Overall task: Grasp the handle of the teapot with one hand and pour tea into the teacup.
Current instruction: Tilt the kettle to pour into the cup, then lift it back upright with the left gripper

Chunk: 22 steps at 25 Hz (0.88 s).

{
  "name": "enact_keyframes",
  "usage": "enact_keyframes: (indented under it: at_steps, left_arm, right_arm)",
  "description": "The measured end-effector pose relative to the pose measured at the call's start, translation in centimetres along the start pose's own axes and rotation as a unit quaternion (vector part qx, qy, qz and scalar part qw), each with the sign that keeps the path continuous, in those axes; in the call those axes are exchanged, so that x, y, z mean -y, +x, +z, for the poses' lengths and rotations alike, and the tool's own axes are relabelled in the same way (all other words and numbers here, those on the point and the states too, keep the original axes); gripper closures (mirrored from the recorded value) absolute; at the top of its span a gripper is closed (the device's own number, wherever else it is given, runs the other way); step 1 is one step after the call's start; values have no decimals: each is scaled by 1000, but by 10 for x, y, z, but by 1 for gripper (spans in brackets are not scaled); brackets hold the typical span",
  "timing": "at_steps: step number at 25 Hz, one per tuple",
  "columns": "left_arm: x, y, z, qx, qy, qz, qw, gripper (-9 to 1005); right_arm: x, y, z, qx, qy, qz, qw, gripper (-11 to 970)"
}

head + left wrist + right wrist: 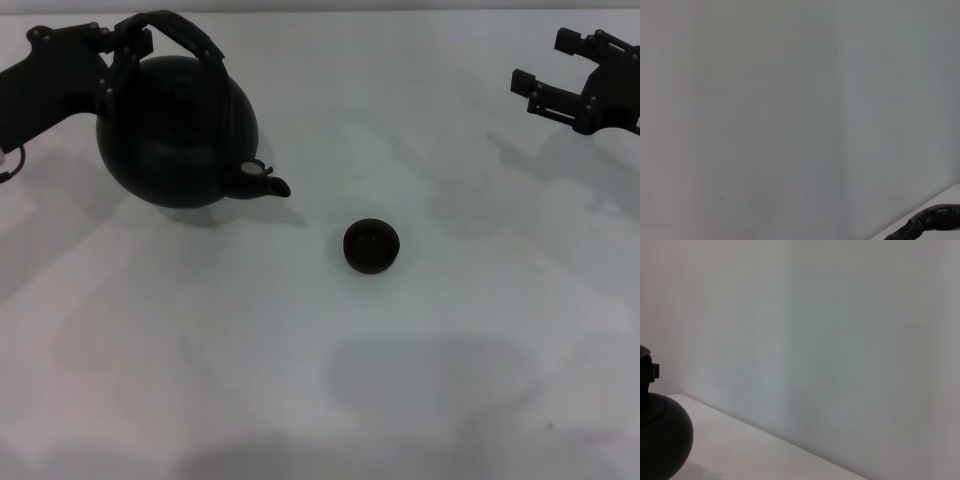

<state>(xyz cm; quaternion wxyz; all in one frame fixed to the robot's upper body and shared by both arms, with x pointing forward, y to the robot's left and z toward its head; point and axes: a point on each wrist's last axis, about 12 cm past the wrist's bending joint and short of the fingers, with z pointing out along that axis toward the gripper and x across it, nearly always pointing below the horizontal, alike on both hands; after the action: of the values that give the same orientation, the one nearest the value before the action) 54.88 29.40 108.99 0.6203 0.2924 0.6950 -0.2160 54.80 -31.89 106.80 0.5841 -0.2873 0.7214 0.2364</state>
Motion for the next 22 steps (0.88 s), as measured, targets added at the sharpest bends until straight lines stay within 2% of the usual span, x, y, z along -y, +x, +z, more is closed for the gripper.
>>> enact_keyframes:
  at_steps: [6, 22]
  left_arm:
    - [0, -11, 8, -1, 14, 19, 1000, 877]
    - [8, -44, 36, -84, 33, 84, 992, 877]
  right_arm:
    - [-1, 1, 0, 1, 1, -1, 1000, 116]
    - [1, -3, -2, 27, 9, 0, 1000, 115]
